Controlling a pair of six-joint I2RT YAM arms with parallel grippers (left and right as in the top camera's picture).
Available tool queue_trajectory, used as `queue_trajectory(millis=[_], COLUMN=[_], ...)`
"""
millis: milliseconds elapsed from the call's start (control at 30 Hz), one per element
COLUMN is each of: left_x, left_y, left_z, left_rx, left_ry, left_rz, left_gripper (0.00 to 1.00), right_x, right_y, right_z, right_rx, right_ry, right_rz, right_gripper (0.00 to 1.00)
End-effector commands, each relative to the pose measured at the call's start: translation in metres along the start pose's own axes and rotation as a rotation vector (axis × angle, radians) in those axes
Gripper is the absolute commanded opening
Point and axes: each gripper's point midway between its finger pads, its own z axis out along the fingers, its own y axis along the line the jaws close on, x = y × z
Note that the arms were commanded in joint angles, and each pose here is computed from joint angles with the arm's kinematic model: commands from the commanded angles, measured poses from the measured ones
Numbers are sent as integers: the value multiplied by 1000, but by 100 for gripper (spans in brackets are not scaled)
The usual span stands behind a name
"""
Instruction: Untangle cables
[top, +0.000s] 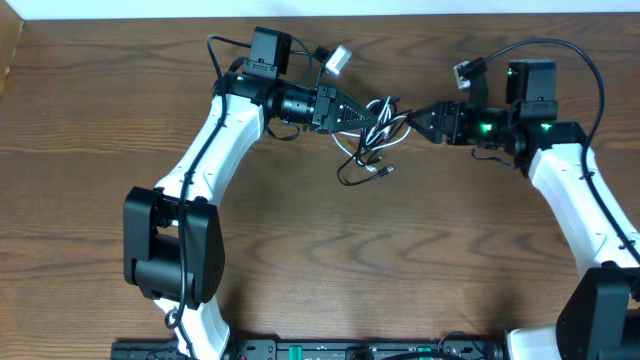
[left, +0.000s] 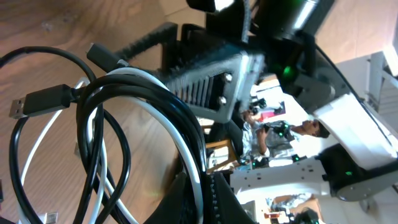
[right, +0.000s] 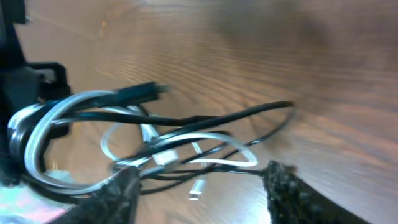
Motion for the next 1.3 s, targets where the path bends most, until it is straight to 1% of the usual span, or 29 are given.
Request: queue_trajectory(millis=[0,100,267,333,600,767,1000,1100,1167,1233,1267], left_x=[-3,-4,-2,-2,-2,-2,-2,-2,-3,-3,-3], left_y=[7,15,21,21,21,21,21,22,25,25,26], left_z=[-1,1,9,9,9,9,9,8,8,8,8], left_rx=[-51,-99,-142,-141,-141,-141,-142,-146,-168,-168,-171], left_ry=[-13,-19,-9,-9,-9,-9,-9,-10,-15,-15,-15], left_rz=[-1,-2,2,2,2,2,2,3,2,2,2], left_gripper=[7,7,7,7,7,7,8,7,7,7,7], right_x=[10,13,14,14,12,12,19,20,19,20,19], right_y=[11,9,17,17,18,12,14,14,14,14,14], right_z=[13,22,34,37,42,50,66,66,66,66,66], right_rx=[-5,54,90,110,136,136,80,81,81,82,82], right_ry=[34,31,18,11,-11,-6,35,36,36,36,36], right_rz=[66,111,124,128,132,184,235,237,237,237,237], right_gripper=[55,48,40,38,37,35,32,27,21,19,17])
